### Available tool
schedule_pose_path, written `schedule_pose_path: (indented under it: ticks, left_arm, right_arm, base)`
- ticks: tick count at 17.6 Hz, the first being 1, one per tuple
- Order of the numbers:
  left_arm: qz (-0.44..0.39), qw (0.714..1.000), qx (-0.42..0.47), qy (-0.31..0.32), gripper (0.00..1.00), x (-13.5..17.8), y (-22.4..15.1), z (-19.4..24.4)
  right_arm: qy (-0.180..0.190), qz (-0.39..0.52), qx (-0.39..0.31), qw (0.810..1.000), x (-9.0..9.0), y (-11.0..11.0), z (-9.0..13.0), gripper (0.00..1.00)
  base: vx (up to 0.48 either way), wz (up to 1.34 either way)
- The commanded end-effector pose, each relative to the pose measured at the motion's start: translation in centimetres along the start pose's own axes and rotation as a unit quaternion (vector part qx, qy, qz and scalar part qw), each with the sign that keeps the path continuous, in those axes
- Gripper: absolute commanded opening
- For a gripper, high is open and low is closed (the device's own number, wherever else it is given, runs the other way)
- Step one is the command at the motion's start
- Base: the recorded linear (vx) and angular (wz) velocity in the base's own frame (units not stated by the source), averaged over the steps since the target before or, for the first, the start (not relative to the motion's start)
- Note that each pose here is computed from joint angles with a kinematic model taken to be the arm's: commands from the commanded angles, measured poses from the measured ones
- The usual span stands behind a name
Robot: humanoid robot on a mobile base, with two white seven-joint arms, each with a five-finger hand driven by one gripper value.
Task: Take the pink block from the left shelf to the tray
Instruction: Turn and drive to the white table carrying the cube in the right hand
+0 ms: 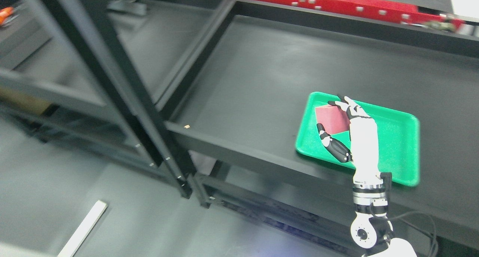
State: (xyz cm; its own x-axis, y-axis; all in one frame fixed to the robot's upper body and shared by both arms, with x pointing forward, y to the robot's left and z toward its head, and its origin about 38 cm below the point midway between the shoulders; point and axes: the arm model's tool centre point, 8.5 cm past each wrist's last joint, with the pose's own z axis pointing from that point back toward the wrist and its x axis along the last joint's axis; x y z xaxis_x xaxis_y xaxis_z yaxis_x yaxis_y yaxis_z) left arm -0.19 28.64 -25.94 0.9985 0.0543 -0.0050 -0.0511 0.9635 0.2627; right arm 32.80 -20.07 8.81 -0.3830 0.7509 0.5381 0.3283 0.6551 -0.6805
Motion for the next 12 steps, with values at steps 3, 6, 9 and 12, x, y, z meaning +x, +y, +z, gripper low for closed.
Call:
schedule_pose_path:
  ticks: [3,6,9,12]
  left_arm:
    - [0.004,1.0,0.007,-0.024,1.0,2.55,0.95,-0.1]
    - [0.004,1.0,0.007,-0.024,1.0,2.55,0.95,-0.1]
    - [0.004,1.0,0.007,-0.024,1.0,2.55,0.95,-0.1]
    - [0.004,1.0,0.007,-0.024,1.0,2.55,0.95,-0.1]
  right_arm:
    - [0.001,0.004,-0.004,1.0,-0.12,-1.0,0.73,0.04]
    - [0.0,0.004,-0.005,1.0,-0.07,-1.05,0.75,0.04]
    - [0.001,0.004,-0.005,1.0,-0.08,-1.05,0.81,0.04]
    - [0.001,0.004,-0.005,1.0,-0.08,-1.05,0.81,0.04]
  base:
    - [-0.088,0.86]
    - [-0.088,0.8]
    - [-0.081,0.73]
    - [-0.068,0.65]
